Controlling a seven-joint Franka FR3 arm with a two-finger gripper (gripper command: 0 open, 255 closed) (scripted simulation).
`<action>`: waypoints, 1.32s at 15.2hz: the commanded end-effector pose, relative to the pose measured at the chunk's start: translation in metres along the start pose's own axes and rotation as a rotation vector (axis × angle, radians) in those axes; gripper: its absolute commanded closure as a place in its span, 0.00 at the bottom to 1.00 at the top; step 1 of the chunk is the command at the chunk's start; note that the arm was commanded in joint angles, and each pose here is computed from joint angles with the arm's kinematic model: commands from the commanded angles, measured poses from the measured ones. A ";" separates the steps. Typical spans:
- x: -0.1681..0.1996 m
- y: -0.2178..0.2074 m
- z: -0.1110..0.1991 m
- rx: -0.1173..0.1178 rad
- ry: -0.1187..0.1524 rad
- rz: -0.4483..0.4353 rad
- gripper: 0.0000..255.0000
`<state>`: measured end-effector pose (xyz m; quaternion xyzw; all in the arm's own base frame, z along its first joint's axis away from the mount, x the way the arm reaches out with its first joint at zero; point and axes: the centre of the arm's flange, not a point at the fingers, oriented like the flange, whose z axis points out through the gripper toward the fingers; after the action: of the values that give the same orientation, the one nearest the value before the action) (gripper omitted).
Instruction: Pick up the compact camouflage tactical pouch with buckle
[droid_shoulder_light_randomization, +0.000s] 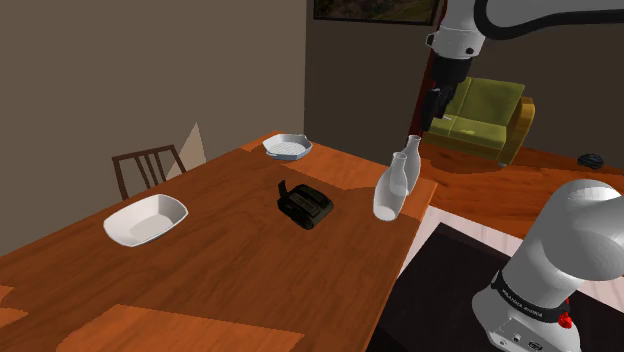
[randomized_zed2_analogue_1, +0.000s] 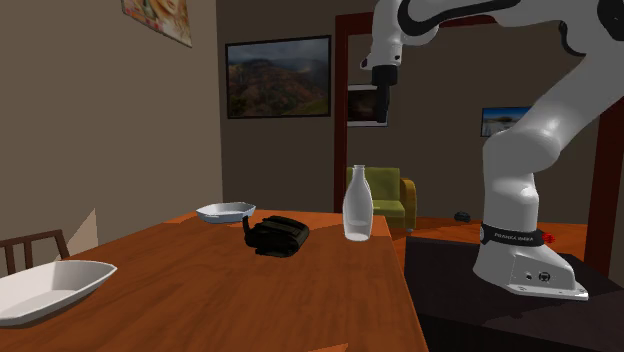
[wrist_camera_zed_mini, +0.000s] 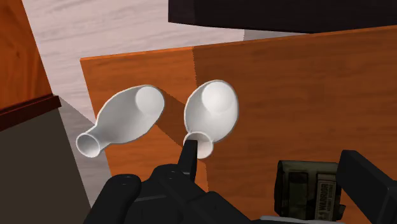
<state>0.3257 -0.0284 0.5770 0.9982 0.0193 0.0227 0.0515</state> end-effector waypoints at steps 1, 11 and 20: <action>0.000 0.000 0.000 0.000 0.000 0.000 0.00; 0.092 -0.009 0.093 0.151 -0.013 -0.023 0.00; 0.173 -0.031 0.176 0.287 -0.025 -0.044 0.00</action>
<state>0.4945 -0.0112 0.4179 0.9956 0.0425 0.0064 -0.0832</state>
